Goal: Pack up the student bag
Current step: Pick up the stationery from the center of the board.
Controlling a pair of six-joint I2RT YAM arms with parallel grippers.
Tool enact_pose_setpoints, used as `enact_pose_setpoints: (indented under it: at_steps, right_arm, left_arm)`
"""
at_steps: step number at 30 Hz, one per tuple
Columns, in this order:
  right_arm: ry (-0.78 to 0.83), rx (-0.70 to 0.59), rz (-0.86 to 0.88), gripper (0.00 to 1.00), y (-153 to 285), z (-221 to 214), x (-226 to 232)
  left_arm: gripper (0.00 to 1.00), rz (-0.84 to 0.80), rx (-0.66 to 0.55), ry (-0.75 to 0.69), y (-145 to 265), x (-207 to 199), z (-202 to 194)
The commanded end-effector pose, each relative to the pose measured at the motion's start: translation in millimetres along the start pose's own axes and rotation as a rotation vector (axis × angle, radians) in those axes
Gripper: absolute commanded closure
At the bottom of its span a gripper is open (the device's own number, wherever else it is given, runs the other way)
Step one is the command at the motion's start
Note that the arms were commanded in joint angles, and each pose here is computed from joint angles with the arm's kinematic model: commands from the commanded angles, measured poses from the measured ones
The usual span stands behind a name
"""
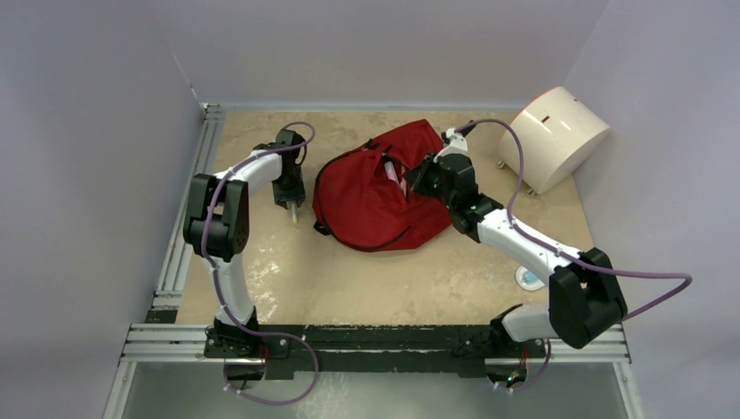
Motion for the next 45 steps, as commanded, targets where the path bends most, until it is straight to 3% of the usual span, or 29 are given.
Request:
enact_pose_setpoints:
  at_steps: [1, 14, 24, 37, 45]
  right_arm:
    - [-0.006, -0.075, 0.055, 1.0, 9.6, 18.5, 14.4]
    - [-0.008, -0.071, 0.063, 1.0, 8.3, 18.2, 15.6]
    - [-0.009, -0.072, 0.07, 1.0, 7.9, 20.0, 17.5]
    - [-0.017, -0.07, 0.09, 1.0, 6.5, 21.6, 21.7]
    - [-0.025, -0.081, 0.092, 1.0, 6.1, 26.2, 24.1]
  left_arm:
    - [0.65, 0.019, -0.011, -0.012, -0.8, 3.2, 7.9]
    - [0.83, 0.02, -0.011, -0.005, 0.6, 5.0, 4.8]
    - [0.86, -0.048, -0.132, 0.01, 53.8, -0.7, 30.9]
    - [0.87, -0.424, -0.239, 0.014, 147.9, -47.8, 49.3]
    - [0.87, -0.745, -0.128, -0.053, 191.3, -130.5, 2.1]
Point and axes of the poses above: each gripper's point midway between its finger pads, its own y axis back along the fingers, its own x axis along the line the jaws close on, z = x × y, the point moved 4 cm from there along y, back along the fingers, and after that the axes turned 8 degrees about y, right-handed, at the moved point
